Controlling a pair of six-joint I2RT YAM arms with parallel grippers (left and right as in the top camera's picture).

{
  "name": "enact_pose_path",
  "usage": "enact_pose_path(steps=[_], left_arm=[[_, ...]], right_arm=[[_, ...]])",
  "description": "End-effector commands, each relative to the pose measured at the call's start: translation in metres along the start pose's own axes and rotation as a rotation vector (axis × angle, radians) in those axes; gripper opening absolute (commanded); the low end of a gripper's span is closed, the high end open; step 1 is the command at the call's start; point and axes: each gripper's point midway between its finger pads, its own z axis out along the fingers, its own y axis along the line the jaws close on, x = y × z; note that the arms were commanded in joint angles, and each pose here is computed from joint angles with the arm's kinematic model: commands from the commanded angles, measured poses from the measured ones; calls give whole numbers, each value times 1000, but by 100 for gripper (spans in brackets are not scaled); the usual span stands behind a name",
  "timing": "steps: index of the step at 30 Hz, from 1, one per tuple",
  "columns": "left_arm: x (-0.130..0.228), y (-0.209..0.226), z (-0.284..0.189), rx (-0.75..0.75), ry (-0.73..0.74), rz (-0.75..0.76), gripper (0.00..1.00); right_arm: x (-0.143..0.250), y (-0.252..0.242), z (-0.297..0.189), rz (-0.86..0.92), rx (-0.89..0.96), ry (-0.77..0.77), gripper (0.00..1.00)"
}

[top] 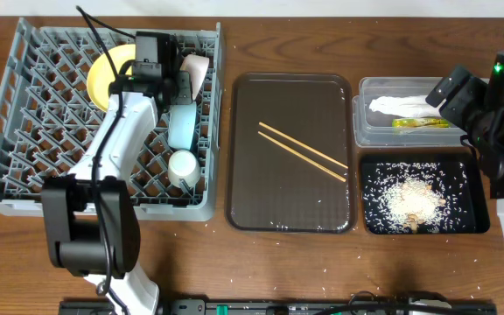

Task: Sort waste into correct bins and load items into the dishwasher
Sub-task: 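Lower the yellow plate upright into the rack slots and release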

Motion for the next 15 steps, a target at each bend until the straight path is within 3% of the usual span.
enact_pose_path(steps=[1, 8, 15], left_arm=[[0, 9, 3, -51, -5, -2, 7], [0, 32, 3, -177, -10, -26, 8], [3, 33, 6, -183, -1, -27, 8]], right_arm=[[0, -2, 1, 13, 8, 0, 99], [0, -2, 1, 13, 8, 0, 99], [0, -2, 1, 13, 8, 0, 99]])
